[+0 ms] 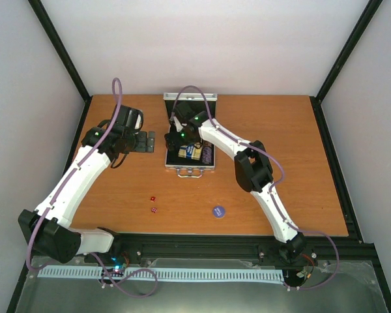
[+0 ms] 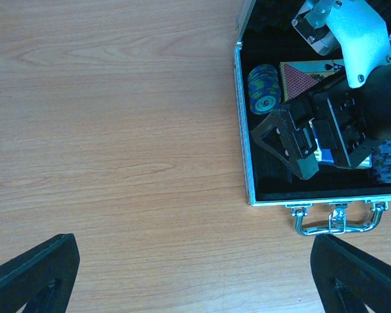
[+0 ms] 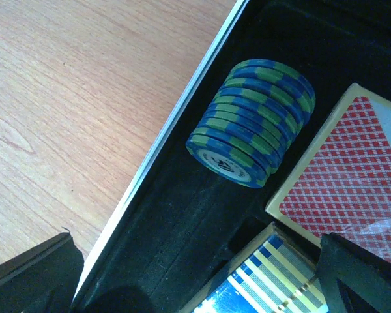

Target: Pack up texas hold em set

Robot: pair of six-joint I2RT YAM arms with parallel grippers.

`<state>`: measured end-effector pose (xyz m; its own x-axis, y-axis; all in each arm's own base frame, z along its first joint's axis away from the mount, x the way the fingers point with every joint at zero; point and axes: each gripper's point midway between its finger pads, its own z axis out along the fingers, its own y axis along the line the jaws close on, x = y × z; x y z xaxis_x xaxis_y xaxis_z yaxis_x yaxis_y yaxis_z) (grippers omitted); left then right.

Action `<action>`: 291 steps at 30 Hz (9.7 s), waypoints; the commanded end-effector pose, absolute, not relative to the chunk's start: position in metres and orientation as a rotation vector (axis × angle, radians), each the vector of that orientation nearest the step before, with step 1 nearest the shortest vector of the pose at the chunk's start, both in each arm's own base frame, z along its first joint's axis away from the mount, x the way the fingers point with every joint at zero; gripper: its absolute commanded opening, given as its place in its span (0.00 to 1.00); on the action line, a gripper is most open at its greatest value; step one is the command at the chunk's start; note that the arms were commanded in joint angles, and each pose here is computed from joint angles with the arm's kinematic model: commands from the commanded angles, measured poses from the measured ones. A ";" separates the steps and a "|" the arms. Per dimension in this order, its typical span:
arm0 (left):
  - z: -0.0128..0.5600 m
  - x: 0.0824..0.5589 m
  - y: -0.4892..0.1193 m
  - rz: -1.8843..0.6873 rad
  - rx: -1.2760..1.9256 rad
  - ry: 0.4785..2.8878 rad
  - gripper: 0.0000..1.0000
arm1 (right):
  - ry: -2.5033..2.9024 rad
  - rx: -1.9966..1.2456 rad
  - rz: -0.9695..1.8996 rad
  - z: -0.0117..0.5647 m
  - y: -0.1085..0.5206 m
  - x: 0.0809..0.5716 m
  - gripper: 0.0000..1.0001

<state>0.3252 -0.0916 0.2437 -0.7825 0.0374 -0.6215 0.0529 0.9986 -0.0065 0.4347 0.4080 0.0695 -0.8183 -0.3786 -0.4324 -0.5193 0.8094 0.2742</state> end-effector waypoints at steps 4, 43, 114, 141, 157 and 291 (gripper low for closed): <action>0.251 0.325 -0.092 -0.029 0.080 2.446 1.00 | 2.651 -0.705 0.584 0.068 0.409 0.429 0.99; 0.244 0.325 -0.093 -0.035 0.072 2.465 1.00 | 2.639 -0.812 0.719 0.066 0.423 0.411 0.97; 0.414 0.244 -0.044 -0.159 -0.155 2.031 1.00 | 2.748 -1.180 0.292 0.068 0.489 0.140 0.77; 0.396 0.239 -0.047 -0.180 -0.134 2.063 1.00 | 2.769 -1.131 0.087 0.019 0.480 0.170 0.48; 0.389 0.244 -0.046 -0.150 -0.136 2.081 1.00 | 2.804 -1.193 0.144 0.010 0.479 0.164 0.26; 0.350 0.274 -0.055 -0.074 -0.115 2.199 1.00 | 2.579 -0.279 0.181 0.124 0.355 0.443 0.77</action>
